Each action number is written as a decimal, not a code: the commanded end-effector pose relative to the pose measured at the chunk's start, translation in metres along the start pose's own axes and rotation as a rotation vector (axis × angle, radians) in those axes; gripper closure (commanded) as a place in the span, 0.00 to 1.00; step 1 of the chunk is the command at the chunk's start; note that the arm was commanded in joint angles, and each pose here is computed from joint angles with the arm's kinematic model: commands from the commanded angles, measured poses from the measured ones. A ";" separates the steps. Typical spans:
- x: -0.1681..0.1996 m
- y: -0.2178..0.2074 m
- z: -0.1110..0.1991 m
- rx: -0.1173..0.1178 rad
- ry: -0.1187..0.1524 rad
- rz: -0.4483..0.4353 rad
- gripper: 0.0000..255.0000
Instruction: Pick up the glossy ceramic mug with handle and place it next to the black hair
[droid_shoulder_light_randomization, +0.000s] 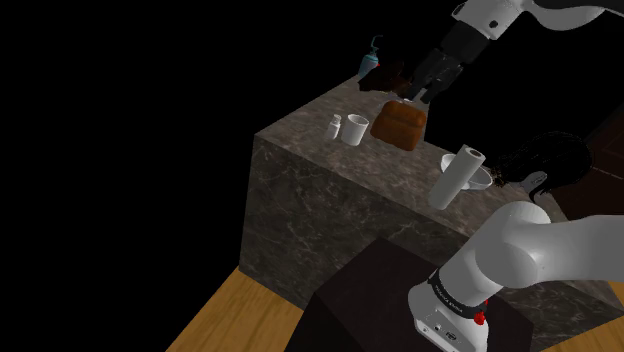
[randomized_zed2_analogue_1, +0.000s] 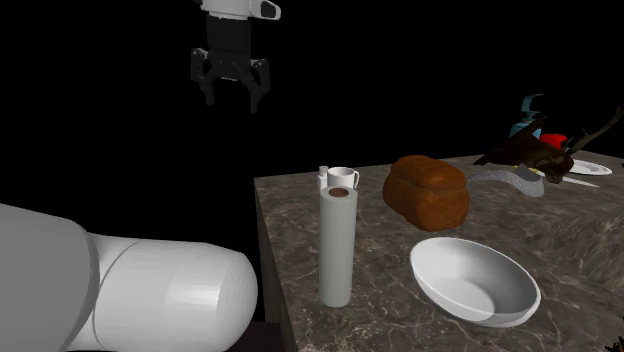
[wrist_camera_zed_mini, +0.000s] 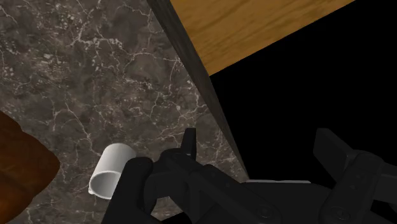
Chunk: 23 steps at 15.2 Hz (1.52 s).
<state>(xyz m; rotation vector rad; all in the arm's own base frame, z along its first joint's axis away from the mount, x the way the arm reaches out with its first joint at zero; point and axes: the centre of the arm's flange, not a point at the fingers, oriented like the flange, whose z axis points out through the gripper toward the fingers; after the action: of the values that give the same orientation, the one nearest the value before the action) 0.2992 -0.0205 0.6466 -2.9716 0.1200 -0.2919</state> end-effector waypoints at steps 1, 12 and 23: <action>0.000 0.000 0.000 0.000 0.000 0.000 0.00; 0.085 0.065 0.091 -0.079 -0.015 -0.052 0.00; 0.172 0.133 0.178 -0.159 -0.031 -0.105 0.00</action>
<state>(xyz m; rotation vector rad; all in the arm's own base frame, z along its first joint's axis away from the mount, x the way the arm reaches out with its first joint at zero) 0.4853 -0.1351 0.4916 -3.1353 -0.0098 -0.2613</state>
